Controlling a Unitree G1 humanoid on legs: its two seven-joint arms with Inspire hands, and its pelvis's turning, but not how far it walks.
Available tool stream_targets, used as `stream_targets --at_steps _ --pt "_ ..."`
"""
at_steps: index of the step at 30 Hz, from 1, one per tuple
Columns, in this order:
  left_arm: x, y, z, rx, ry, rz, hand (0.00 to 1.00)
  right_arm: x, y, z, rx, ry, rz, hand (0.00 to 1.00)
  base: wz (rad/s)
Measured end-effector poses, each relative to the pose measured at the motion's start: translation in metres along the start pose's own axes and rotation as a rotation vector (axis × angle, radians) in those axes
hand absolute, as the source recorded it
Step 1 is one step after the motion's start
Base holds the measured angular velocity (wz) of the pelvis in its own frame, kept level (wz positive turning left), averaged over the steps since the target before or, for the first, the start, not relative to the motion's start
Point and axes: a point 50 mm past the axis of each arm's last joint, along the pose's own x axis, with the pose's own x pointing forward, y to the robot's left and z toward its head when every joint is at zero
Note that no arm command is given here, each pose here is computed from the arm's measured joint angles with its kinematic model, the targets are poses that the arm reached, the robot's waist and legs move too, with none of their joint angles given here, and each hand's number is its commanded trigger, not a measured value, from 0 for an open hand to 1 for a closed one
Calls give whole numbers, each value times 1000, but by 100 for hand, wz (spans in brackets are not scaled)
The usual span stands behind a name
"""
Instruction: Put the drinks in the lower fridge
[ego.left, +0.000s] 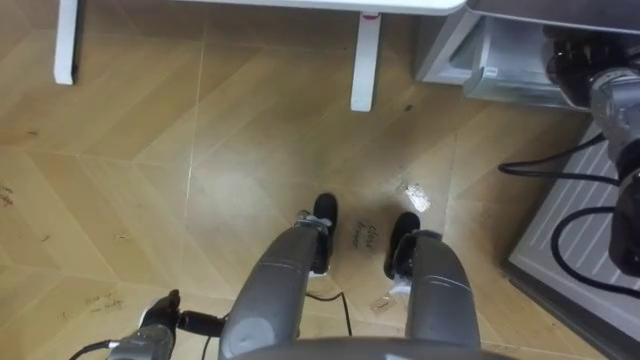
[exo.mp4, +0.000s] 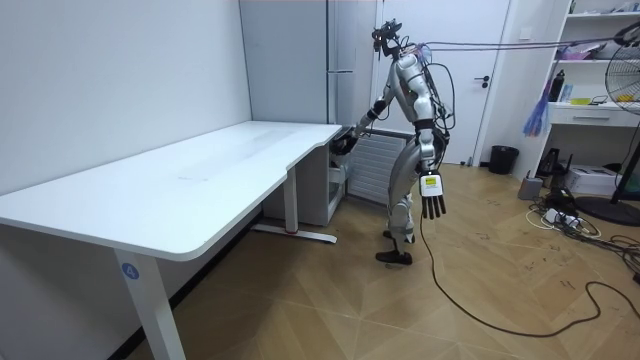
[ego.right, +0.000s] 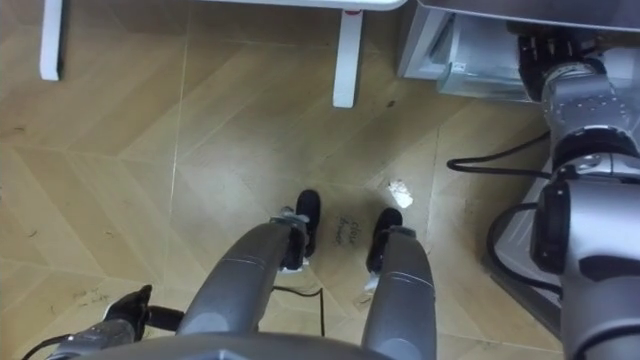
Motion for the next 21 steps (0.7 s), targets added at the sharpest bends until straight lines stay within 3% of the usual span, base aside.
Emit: stream_targets --at_steps 21 --pt "0 0 0 56 -3 -7 0 0 2 2 5 -13 -13 0 0"
